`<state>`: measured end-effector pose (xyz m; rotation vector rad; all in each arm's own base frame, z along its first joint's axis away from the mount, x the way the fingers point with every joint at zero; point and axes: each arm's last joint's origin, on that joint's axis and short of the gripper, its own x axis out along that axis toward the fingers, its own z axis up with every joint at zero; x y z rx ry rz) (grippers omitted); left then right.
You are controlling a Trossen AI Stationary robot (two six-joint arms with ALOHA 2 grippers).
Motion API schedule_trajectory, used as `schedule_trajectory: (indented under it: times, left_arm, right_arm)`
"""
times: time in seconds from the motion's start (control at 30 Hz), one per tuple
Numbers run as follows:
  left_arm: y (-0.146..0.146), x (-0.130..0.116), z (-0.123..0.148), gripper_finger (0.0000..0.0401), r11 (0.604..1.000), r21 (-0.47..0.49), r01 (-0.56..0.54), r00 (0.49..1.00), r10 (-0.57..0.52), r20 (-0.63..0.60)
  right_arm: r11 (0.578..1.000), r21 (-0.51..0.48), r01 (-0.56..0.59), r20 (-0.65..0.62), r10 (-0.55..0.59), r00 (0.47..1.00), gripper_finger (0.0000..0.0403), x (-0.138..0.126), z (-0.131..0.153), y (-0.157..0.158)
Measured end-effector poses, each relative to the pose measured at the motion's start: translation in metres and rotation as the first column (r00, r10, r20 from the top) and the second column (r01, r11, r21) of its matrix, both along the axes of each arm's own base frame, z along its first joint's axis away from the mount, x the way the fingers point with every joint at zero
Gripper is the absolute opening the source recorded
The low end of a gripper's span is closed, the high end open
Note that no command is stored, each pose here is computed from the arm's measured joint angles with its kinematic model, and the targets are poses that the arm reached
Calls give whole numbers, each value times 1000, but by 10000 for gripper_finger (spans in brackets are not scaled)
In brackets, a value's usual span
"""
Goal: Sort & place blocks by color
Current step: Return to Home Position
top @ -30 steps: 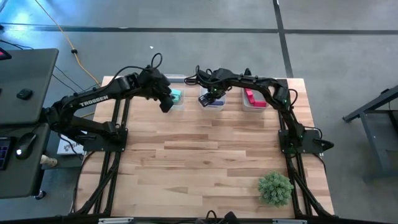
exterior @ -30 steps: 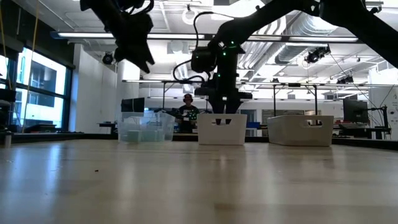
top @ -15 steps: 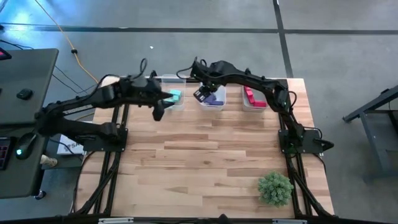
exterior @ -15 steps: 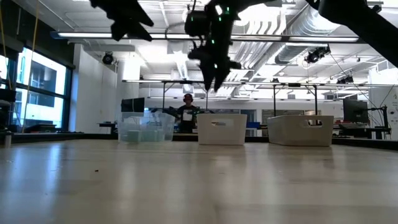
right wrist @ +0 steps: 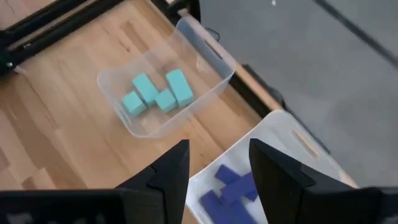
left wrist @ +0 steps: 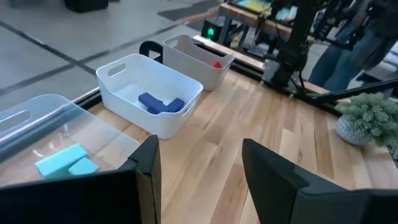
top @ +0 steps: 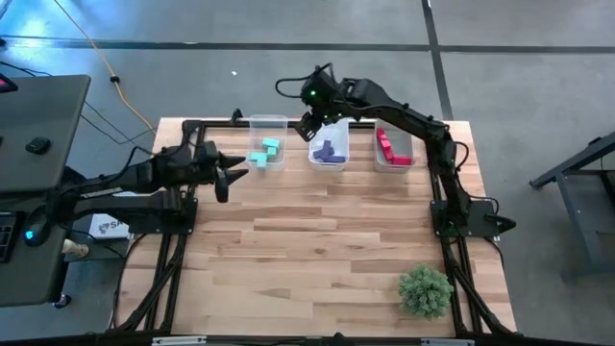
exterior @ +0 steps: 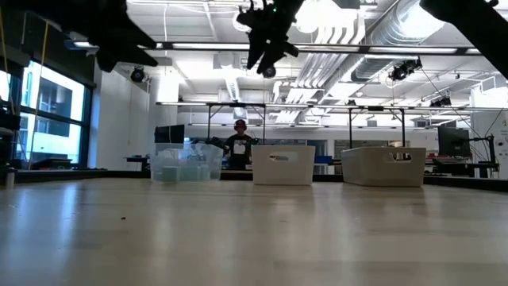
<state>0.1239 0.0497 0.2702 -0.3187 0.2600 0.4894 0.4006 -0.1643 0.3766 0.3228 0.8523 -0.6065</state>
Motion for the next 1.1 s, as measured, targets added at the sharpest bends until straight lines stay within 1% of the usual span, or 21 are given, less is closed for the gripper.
schedule_trajectory:
  times: [0.13, 0.27, 0.47, 0.63, 0.8, 0.9, 1.0, 1.1]
  left_arm:
    - [-5, -11, -20, 142, 1000, 16, -2, 999, 2, 33]
    - [-7, -19, -39, 142, 1000, 19, -12, 998, 11, 60]
    - [-9, -25, -62, 142, 999, 27, -28, 991, 24, 135]
    - [-10, -28, -81, 142, 999, 1, -41, 982, 40, 182]
    - [-11, -30, -91, 142, 999, -6, -44, 965, 44, 257]
    - [-11, -30, -96, 142, 999, -9, -53, 960, 53, 274]
    - [-11, -30, -102, 142, 998, -8, -60, 958, 60, 281]
    - [-10, -29, -108, 142, 998, -23, -60, 954, 64, 293]
  right_arm:
    - [999, -32, -32, 45, 34, 998, 156, -4, 12, 2]
    - [998, -40, -45, 63, 47, 997, 156, -8, 19, 5]
    - [996, -75, -54, 93, 61, 994, 156, -18, 35, 9]
    - [993, -96, -65, 117, 76, 990, 156, -25, 46, 13]
    - [990, -119, -79, 151, 97, 984, 156, -32, 58, 19]
    - [986, -141, -91, 158, 113, 981, 156, -36, 64, 22]
    - [981, -163, -103, 137, 126, 982, 156, -37, 64, 25]
    - [982, -148, -119, 91, 133, 987, 156, -41, 56, 26]
